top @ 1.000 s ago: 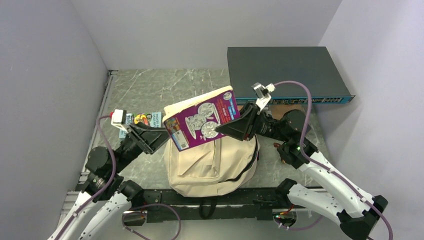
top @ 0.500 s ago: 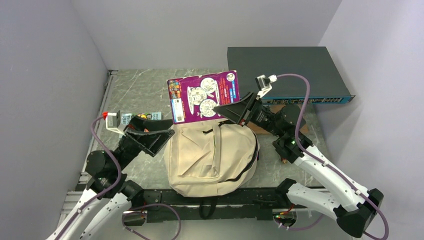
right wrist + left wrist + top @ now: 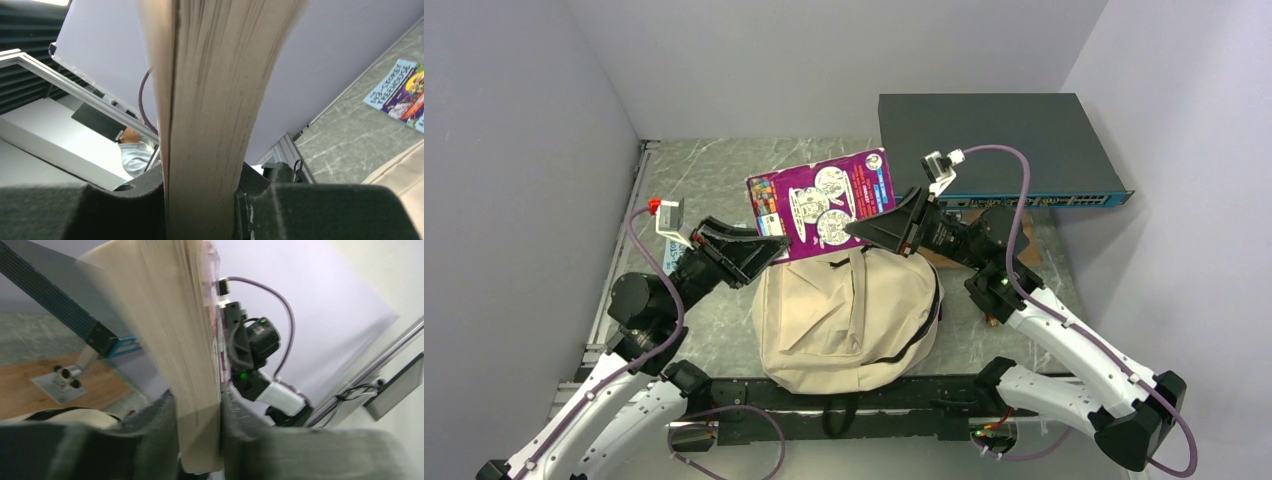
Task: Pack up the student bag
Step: Adjust the book.
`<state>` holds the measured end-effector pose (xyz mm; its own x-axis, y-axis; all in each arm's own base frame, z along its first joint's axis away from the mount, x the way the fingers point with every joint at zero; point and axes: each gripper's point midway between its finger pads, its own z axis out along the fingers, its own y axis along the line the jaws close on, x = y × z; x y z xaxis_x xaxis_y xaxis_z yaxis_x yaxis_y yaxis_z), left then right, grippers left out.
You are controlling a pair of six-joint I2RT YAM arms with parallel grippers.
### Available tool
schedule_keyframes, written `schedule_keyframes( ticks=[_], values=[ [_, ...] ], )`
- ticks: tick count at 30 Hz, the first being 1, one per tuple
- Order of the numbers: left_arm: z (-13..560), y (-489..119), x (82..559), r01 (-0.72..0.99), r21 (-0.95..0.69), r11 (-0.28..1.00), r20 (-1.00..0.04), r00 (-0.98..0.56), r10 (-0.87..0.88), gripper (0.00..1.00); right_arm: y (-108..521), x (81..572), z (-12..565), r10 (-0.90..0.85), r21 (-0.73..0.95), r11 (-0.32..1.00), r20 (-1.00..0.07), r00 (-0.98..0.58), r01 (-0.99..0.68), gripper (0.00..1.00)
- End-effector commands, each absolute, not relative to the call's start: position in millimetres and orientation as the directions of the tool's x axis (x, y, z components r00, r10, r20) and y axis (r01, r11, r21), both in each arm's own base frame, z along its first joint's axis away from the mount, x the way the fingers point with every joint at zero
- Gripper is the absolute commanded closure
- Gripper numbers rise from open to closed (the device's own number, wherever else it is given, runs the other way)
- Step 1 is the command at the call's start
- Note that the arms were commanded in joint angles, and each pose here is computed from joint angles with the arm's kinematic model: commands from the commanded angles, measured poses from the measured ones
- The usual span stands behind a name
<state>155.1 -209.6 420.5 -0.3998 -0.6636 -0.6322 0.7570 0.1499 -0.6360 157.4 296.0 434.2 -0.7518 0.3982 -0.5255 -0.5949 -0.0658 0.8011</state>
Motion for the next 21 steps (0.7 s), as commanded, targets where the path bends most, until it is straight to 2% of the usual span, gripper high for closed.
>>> schedule_keyframes(
  ticks=[1,2,3,8,12,16,21],
  values=[
    [430,-197,157,0.762,-0.611,0.213,-0.644,-0.322,-0.694,0.85,279,132,466,0.42,0.698,-0.125,-0.607,-0.675,-0.705,0.87],
    [424,-195,158,0.752,-0.62,0.222,-0.64,-0.322,-0.698,0.95,279,131,463,0.411,0.702,-0.114,-0.611,-0.677,-0.703,0.81],
    [419,-192,160,0.739,-0.635,0.227,-0.627,-0.321,-0.71,1.0,279,130,461,0.401,0.704,-0.106,-0.616,-0.678,-0.702,0.77],
    [404,-189,151,0.718,-0.681,0.148,-0.56,-0.379,-0.737,1.0,278,120,456,0.331,0.671,-0.076,-0.681,-0.653,-0.738,0.54],
    [401,-182,144,0.69,-0.708,0.152,-0.551,-0.405,-0.73,1.0,277,107,458,0.263,0.634,-0.085,-0.729,-0.631,-0.768,0.43],
    [409,-175,133,0.705,-0.699,0.117,-0.53,-0.402,-0.747,1.0,275,95,459,0.237,0.618,-0.158,-0.733,-0.637,-0.77,0.37],
    [413,-194,116,0.742,-0.666,0.077,-0.607,-0.479,-0.634,1.0,277,87,463,0.219,0.605,-0.231,-0.73,-0.647,-0.762,0.38]
  ],
)
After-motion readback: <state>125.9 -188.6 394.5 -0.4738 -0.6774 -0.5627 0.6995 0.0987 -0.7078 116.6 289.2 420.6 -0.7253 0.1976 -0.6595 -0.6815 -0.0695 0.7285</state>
